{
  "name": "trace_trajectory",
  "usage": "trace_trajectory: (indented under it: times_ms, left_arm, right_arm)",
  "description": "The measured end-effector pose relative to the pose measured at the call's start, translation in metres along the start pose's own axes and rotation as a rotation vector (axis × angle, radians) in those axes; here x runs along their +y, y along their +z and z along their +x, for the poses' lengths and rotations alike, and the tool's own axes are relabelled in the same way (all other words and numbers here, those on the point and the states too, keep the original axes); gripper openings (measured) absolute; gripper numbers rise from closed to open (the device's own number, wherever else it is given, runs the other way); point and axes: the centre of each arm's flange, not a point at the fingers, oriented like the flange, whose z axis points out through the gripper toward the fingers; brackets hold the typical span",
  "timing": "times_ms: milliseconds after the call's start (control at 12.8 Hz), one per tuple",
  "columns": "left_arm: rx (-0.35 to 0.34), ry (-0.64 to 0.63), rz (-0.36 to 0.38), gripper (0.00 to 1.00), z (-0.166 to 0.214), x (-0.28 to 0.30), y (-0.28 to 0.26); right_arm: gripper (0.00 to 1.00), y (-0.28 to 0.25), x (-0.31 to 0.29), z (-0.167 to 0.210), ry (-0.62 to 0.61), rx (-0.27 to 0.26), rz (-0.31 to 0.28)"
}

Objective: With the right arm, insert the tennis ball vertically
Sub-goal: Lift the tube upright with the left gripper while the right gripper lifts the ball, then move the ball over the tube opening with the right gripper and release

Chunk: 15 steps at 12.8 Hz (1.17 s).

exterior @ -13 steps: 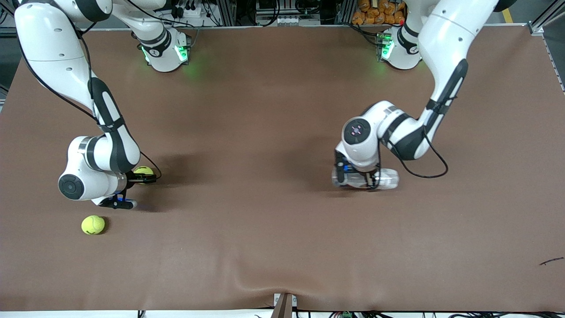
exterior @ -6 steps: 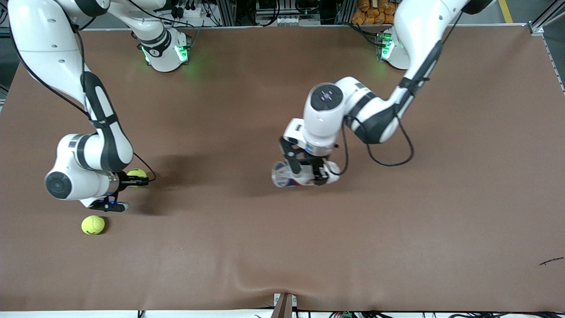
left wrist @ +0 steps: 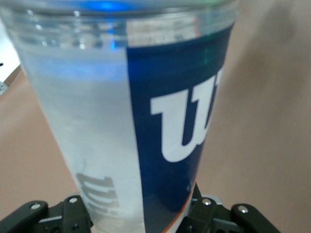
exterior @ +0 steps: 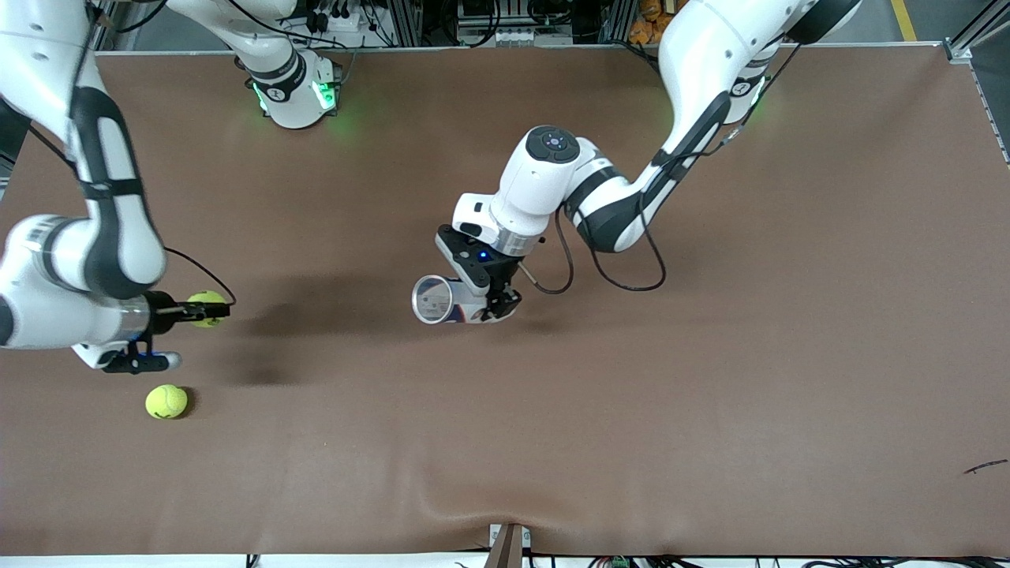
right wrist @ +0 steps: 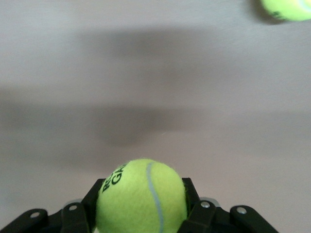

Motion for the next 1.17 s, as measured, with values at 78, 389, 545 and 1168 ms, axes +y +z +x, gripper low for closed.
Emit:
trace_trajectory:
  times_ms: [78,389,545,1168]
  left_arm:
    - [0.047,-0.017,0.004,0.7,-0.002,0.002,0.009]
    - [0.184,-0.086,0.031,0.7,-0.017,0.031,0.047]
    - [0.246,-0.106,0.02,0.7,-0.02,0.042,0.055]
    - [0.4,-0.146,-0.045,0.7,-0.053,0.039,0.098]
  right_arm:
    - [0.67,-0.012,-0.003,-0.005,-0.004,-0.009,0.069]
    - [0.67,-0.062,-0.039,-0.012,-0.048,-0.014,0.236]
    - [0.67,-0.083,-0.077,-0.015,-0.024,-0.003,0.244]
    - [0.67,-0.116,-0.278,-0.039,0.197,0.078,0.184]
